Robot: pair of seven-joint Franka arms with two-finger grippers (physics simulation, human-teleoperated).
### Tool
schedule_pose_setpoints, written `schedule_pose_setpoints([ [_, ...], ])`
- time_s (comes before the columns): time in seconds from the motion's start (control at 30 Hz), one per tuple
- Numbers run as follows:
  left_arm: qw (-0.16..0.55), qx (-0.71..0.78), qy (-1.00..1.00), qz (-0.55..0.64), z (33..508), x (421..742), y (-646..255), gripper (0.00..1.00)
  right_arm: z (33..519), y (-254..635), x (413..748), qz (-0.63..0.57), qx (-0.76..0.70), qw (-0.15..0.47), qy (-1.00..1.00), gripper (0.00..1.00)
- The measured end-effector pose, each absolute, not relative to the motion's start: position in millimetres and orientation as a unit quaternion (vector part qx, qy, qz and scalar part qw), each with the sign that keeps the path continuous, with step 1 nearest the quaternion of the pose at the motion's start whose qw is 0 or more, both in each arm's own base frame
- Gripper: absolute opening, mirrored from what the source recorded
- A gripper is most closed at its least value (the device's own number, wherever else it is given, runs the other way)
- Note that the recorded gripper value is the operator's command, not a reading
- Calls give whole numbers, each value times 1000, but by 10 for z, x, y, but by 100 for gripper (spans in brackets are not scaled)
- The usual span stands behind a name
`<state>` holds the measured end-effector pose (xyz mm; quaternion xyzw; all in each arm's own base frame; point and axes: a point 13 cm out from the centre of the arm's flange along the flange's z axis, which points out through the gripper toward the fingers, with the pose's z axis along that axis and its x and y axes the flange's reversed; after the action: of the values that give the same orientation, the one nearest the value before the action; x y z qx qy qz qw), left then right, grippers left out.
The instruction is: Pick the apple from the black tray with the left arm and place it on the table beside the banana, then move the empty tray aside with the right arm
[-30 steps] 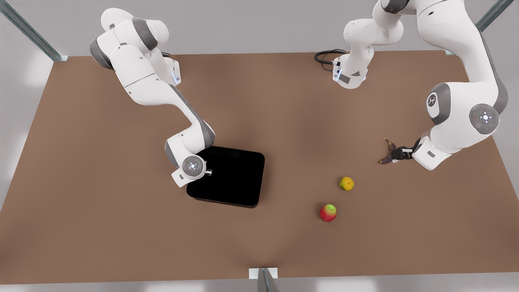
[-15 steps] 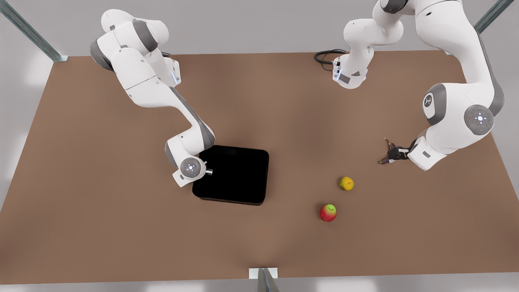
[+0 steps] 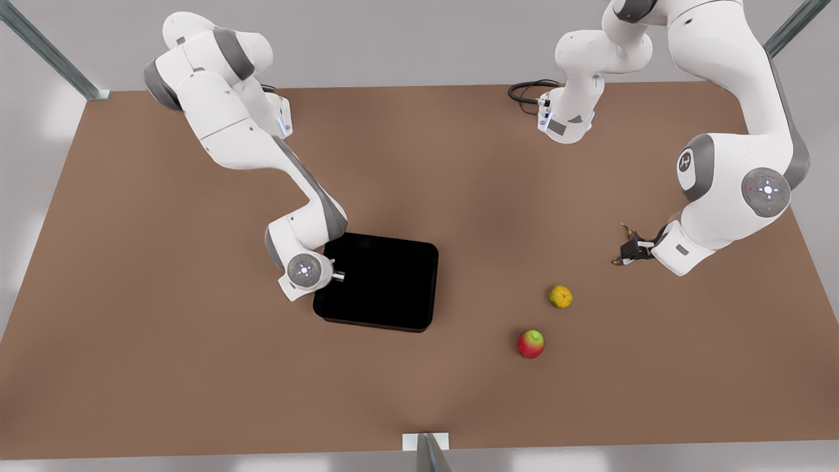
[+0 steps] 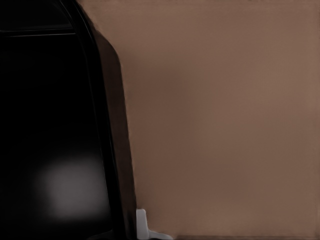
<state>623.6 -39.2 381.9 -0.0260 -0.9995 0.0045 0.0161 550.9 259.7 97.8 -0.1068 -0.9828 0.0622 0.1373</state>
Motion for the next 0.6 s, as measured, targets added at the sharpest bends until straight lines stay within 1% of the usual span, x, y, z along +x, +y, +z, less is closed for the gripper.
schedule_pose_setpoints([
  [0.1, 18, -25, -1000, 5, 3833, 6221, -326, 100, 1171, 2648, 5530, 55, -110, 137, -983, 18],
  [0.13, 19, -24, -1000, 5, 3834, 6215, -310, 100, 1213, 2656, 5522, 54, -110, 138, -983, 15],
  [0.17, 20, -25, -999, 5, 3837, 6208, -304, 100, 1251, 2670, 5517, 52, -112, 141, -982, 8],
  [0.2, 21, -26, -999, 5, 3838, 6201, -304, 100, 1286, 2687, 5514, 49, -113, 144, -982, 8],
  [0.3, 25, -30, -999, 5, 3836, 6184, -307, 100, 1344, 2711, 5484, 47, -114, 153, -980, 8],
  [0.4, 27, -32, -999, 5, 3833, 6174, -306, 100, 1507, 2702, 5507, 46, -115, 152, -981, 8],
  [0.5, 28, -34, -999, 5, 3831, 6168, -306, 100, 1772, 2604, 5633, 45, -120, 146, -981, 8],
  [0.6, 29, -36, -999, 5, 3830, 6164, -306, 100, 1989, 2306, 5826, 52, -133, 140, -980, 8],
])
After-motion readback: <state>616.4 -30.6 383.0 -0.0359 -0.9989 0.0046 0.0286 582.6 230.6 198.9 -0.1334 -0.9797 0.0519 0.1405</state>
